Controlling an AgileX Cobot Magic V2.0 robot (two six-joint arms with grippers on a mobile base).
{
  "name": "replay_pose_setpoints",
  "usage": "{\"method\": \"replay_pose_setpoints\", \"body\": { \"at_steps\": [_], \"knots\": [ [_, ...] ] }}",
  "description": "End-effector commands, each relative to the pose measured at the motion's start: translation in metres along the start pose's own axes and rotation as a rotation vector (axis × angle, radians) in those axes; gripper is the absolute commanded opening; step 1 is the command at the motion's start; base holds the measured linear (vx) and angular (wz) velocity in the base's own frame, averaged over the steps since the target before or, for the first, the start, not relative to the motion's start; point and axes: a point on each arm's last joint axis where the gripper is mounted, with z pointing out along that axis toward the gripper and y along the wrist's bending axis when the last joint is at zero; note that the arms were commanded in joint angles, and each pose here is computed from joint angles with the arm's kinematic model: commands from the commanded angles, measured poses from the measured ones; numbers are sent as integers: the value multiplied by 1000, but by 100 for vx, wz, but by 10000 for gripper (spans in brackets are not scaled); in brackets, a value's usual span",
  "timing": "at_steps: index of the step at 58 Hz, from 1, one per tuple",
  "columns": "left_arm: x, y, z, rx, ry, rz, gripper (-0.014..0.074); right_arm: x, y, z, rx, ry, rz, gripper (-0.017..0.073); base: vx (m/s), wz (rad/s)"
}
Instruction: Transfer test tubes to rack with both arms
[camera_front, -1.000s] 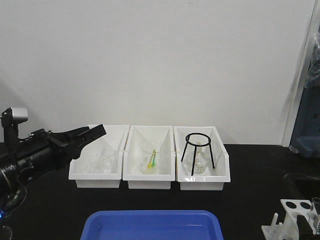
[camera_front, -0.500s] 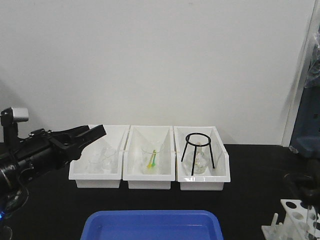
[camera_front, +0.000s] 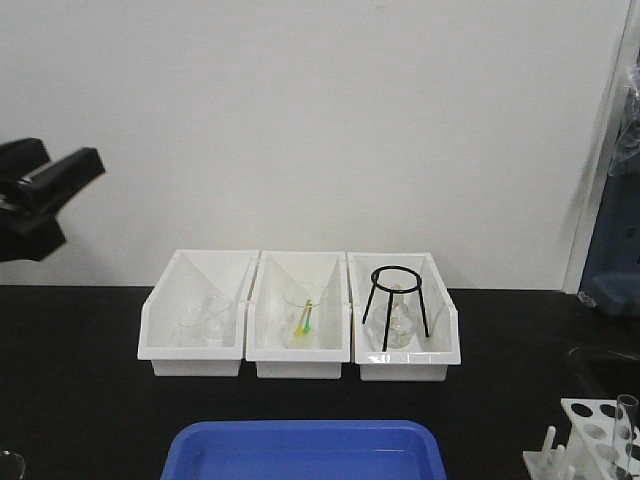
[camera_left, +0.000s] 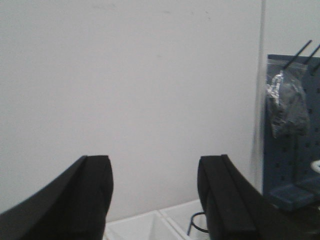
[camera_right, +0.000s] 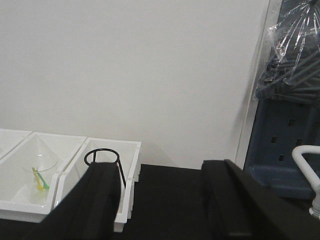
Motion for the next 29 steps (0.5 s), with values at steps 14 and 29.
{"method": "replay_pose_setpoints", "body": {
  "at_steps": [14, 29],
  "knots": [
    [-48, 5, -67, -340, -9, 3, 515, -19, -4, -5, 31, -114, -20, 435, 0, 0],
    [-52, 10, -90, -476, 30, -11, 515, -19, -4, -5, 31, -114, -20, 435, 0, 0]
  ]
}}
